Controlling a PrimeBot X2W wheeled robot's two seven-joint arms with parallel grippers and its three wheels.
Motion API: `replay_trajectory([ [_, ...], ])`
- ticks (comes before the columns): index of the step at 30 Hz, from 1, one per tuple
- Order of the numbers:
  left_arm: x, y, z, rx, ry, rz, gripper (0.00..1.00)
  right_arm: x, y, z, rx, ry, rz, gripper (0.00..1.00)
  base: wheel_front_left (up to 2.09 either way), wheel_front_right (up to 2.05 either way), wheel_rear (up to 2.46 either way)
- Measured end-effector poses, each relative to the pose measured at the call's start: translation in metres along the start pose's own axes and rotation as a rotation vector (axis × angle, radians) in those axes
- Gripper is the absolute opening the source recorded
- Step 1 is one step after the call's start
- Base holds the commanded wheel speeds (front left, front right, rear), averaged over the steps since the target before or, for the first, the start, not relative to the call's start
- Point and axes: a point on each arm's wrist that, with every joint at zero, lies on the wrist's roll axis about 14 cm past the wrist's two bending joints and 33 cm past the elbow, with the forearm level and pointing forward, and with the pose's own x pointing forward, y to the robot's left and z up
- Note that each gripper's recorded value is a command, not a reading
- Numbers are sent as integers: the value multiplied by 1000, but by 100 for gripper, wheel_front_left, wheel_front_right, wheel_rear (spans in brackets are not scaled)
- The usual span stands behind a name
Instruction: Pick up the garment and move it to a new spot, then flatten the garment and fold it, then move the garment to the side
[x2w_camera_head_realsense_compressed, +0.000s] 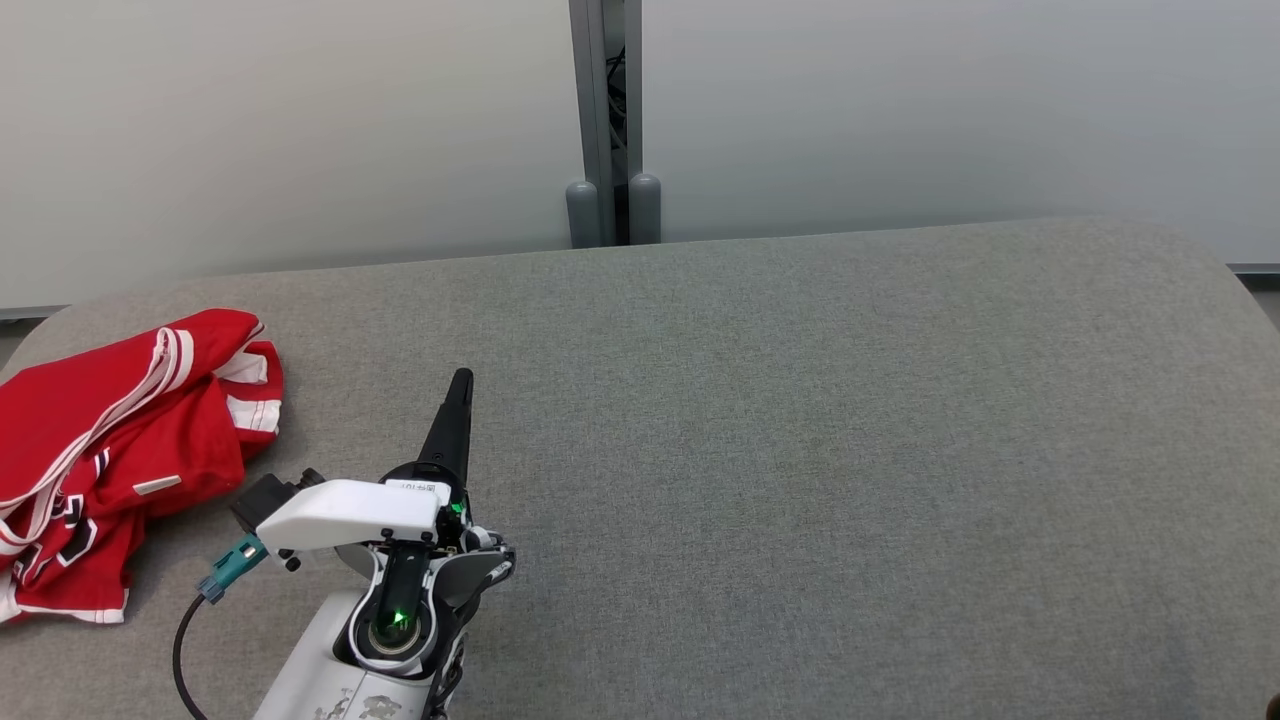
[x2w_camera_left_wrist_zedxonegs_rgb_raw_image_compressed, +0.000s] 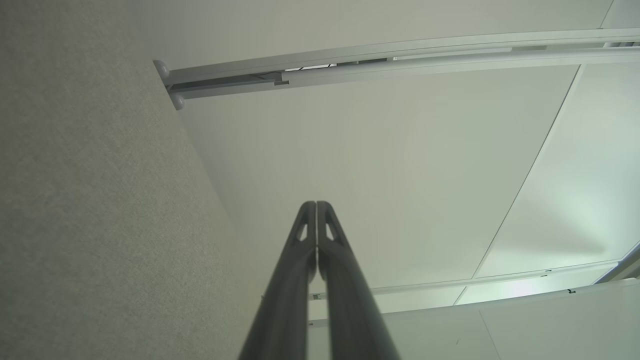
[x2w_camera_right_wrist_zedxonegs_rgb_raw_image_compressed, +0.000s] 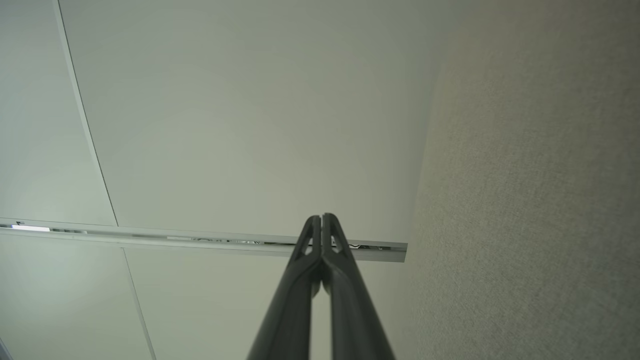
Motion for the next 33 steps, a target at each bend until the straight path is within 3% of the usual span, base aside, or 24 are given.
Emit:
replay_trajectory([
  [9,0,0,0,0,0,0,0,0,0,0,0,0,0,0,0,0,0],
  [10,0,0,0,0,0,0,100,0,0,0,0,1,-1,100,0,0,0],
  [17,-22,43,1,-8,-13,116,100,-12,-30,-12,44,3,-87,100,0,0,0],
  [33,-19,19,26,9,-107,33,100,2,-14,-26,-95,5,-57,100,0,0,0],
])
